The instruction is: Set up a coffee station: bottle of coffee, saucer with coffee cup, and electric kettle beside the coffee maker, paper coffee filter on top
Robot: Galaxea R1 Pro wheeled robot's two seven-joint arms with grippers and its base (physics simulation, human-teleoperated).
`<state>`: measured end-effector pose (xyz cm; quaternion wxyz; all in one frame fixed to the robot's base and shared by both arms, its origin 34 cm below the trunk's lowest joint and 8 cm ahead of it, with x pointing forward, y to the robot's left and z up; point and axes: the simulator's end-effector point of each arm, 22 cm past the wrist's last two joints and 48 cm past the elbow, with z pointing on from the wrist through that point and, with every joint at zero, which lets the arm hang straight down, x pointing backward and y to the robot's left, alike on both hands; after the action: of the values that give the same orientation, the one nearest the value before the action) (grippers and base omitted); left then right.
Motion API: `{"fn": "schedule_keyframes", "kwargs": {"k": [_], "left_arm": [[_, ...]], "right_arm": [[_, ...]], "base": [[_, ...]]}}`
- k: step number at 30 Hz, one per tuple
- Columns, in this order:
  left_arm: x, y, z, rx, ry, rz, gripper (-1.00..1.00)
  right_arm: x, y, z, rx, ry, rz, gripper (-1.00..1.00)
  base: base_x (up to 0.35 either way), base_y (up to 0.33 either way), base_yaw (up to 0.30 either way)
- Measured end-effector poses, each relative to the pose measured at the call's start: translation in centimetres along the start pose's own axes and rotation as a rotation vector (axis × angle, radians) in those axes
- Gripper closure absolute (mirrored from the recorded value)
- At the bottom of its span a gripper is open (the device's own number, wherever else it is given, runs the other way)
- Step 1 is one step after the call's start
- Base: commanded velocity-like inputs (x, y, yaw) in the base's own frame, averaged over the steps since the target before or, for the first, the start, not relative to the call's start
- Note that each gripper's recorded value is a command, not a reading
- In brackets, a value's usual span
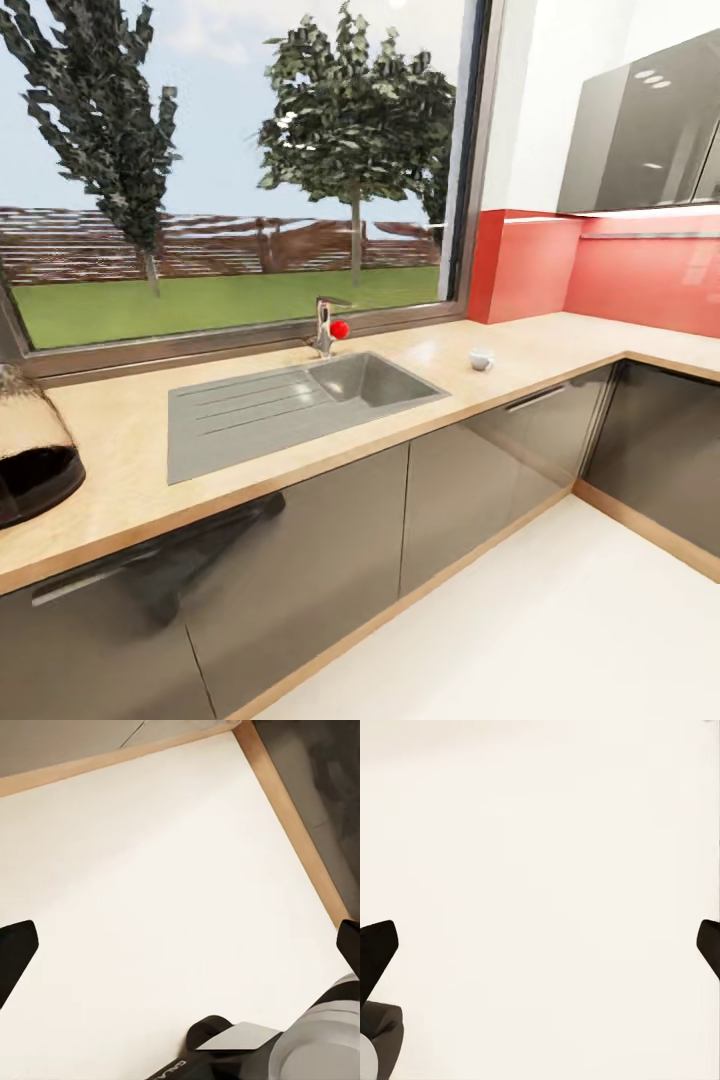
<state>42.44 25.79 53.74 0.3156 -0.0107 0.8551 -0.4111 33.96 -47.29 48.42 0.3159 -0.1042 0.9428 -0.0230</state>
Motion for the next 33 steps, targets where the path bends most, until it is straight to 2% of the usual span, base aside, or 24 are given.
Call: {"fn": "schedule_keyframes", "kwargs": {"k": [26, 33], "left_arm": [[0.01, -0.01, 0.01, 0.001, 0.001, 0.001, -1.0], [0.01, 0.0, 0.02, 0.001, 0.001, 0.0, -1.0]], "right_arm": [[0.0, 0.0, 0.0, 0.0, 0.0, 0.0, -1.0], [0.01, 0.01, 0.01, 0.0, 0.0, 0.0, -1.0]], "base": [[0.228, -0.26, 0.0], [0.111, -0.279, 0.0]]}}
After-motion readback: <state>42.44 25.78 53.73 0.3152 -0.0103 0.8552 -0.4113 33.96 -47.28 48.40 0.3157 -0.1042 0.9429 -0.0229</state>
